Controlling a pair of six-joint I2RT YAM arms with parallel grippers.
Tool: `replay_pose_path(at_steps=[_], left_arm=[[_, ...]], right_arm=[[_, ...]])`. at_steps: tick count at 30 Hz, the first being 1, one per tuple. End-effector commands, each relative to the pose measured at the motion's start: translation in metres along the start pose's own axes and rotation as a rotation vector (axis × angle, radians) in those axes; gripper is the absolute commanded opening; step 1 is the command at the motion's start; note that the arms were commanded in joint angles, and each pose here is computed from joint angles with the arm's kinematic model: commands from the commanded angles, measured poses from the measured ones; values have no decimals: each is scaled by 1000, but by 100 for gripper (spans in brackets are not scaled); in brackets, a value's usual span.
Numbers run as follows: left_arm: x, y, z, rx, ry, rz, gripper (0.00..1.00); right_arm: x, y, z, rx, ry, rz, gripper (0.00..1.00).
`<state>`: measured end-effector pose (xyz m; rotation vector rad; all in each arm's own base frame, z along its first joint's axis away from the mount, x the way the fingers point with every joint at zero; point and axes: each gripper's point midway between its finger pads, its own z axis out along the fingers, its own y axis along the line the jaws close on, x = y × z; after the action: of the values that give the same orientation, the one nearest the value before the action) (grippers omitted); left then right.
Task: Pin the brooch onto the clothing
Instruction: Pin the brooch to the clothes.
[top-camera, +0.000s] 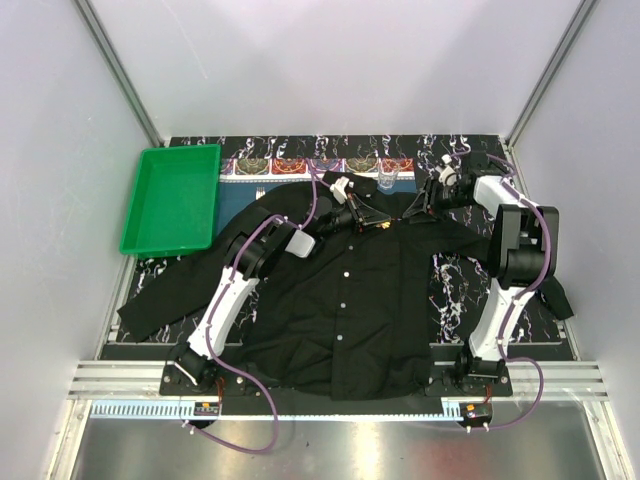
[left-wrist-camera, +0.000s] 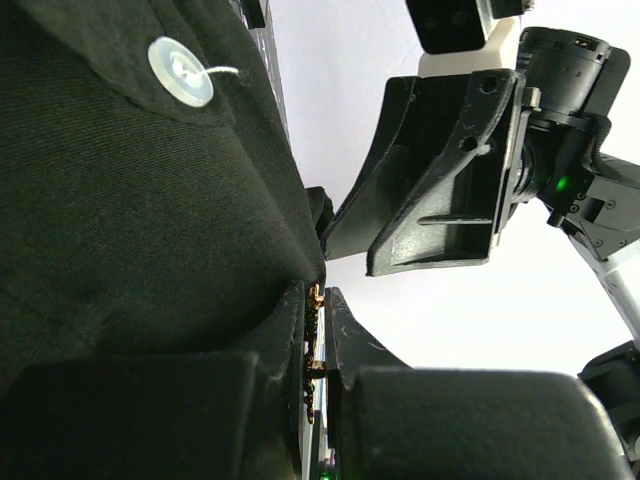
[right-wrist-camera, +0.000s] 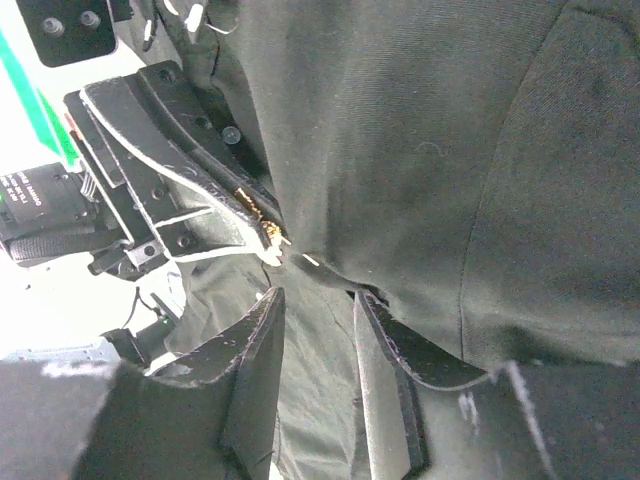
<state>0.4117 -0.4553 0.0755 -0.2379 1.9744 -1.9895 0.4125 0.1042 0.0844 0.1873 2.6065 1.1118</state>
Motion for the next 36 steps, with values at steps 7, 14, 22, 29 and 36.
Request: replay_pose_path(at_steps=[7,14,22,29,36], left_arm=[[13,-14,3,85,16,21,0],[18,-12,5,79,29,17,0],[21,-10,7,77,33,15,0],[21,-11,7,78,33,11,0],[22,-10,6,77,32,5,0]], right_arm=[[-8,8,14,-91,16,37,39],[-5,13,20,-161,39,67,34],[-2,18,22,-219,66,95,31],[2,18,25,-245,85,114,23],[4,16,26,-239,83,114,0]])
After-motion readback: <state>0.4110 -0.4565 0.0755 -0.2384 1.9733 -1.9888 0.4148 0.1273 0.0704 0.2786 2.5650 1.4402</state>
